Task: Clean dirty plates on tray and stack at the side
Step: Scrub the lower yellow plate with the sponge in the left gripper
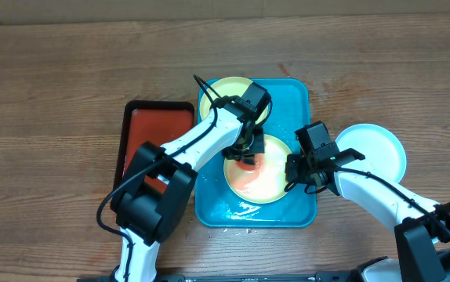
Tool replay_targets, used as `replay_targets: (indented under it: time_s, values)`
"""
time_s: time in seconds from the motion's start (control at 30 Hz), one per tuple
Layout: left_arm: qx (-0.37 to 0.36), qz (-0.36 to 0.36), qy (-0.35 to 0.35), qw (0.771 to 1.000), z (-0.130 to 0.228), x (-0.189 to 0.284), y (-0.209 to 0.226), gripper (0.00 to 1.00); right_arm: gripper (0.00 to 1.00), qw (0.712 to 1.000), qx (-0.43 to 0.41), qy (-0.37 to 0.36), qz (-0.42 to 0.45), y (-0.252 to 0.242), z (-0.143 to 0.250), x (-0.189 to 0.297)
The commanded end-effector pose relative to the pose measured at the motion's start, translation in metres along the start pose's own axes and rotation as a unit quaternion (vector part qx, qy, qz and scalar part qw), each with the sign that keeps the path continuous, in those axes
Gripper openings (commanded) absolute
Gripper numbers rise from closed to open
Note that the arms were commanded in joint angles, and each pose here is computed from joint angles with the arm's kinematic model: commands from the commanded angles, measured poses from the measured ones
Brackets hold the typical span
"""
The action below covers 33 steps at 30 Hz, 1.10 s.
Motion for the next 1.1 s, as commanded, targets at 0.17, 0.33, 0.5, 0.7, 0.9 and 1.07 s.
replay_targets:
  time_s: [0.17, 0.33, 0.5, 0.7, 0.9, 1.07]
  values:
    - [-0.047, 0.223, 0.086, 0.97, 0.026, -0.036, -0.083, 0.04, 0.04, 1.0, 0.002, -0.001, 0.009, -0.004, 0.001, -0.002]
    - [-0.067, 0.247, 0.113, 0.96, 0.042, -0.034, -0.094, 0.04, 0.04, 1.0, 0.002, -0.001, 0.009, -0.004, 0.002, -0.002]
    - [-0.052, 0.223, 0.142, 0.963, 0.054, -0.03, -0.083, 0.04, 0.04, 1.0, 0.002, -0.001, 0.009, -0.004, 0.002, -0.002]
    - [0.025, 0.085, 0.188, 0.978, 0.074, -0.033, -0.03, 0.04, 0.04, 1.0, 0.002, 0.0, 0.01, -0.004, 0.002, -0.002]
    - [0.061, -0.022, 0.174, 0.983, 0.07, -0.017, 0.021, 0.04, 0.04, 1.0, 0.002, 0.002, 0.012, -0.005, 0.003, -0.002]
    - [0.058, -0.138, 0.124, 0.981, 0.057, 0.011, 0.065, 0.04, 0.04, 1.0, 0.002, 0.002, 0.012, -0.005, 0.003, -0.002]
Point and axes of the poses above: each gripper's point midway between its finger pads, its own x axis back along the fingers, its own y axis along the line the jaws close on, z = x × y, the point moved 1 cm from there along x, back along the fingers, and after that the axes turned 14 degrees about -x, right-handed, at the moved point
